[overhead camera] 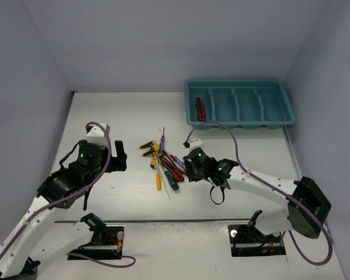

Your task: Sort the tools into containers

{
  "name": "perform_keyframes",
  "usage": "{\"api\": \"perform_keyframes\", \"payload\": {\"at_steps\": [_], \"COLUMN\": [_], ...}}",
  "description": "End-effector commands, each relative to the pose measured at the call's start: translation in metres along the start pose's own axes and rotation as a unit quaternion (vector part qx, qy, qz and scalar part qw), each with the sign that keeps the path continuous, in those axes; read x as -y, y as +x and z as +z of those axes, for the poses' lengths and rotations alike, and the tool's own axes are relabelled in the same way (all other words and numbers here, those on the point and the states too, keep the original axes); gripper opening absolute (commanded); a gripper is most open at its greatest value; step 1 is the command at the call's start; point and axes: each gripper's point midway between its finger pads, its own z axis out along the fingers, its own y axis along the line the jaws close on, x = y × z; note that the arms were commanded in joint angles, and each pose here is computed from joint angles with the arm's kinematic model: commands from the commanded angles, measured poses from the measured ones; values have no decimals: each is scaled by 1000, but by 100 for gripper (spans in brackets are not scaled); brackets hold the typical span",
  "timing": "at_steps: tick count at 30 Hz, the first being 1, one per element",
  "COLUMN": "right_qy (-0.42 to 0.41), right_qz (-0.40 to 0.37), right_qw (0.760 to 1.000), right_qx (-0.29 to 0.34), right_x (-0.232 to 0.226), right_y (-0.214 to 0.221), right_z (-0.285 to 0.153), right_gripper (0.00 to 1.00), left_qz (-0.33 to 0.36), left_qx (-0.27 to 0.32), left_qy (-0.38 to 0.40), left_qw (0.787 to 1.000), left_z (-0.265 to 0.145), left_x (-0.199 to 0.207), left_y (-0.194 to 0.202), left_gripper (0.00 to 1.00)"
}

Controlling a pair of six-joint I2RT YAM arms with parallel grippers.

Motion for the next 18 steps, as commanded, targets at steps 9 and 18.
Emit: {"api": "perform_keyframes", "payload": {"at_steps": [9, 18], "right_qy": [-12, -16], "right_qz": [-2, -8], "right_qw": [999, 999], "right_qx": [48, 29], "right_x": [-43, -50], "right_y": [-34, -19], "right_z": [32, 44], "right_gripper": [27, 22], "left_qz": [1, 9], "left_qx": [-5, -19], "left_qy": [10, 16], "left_qw": [1000, 1000], "left_z": [-11, -7], "left_x": [2, 6], "left_y": [-8, -4], "left_gripper": [81, 81]}}
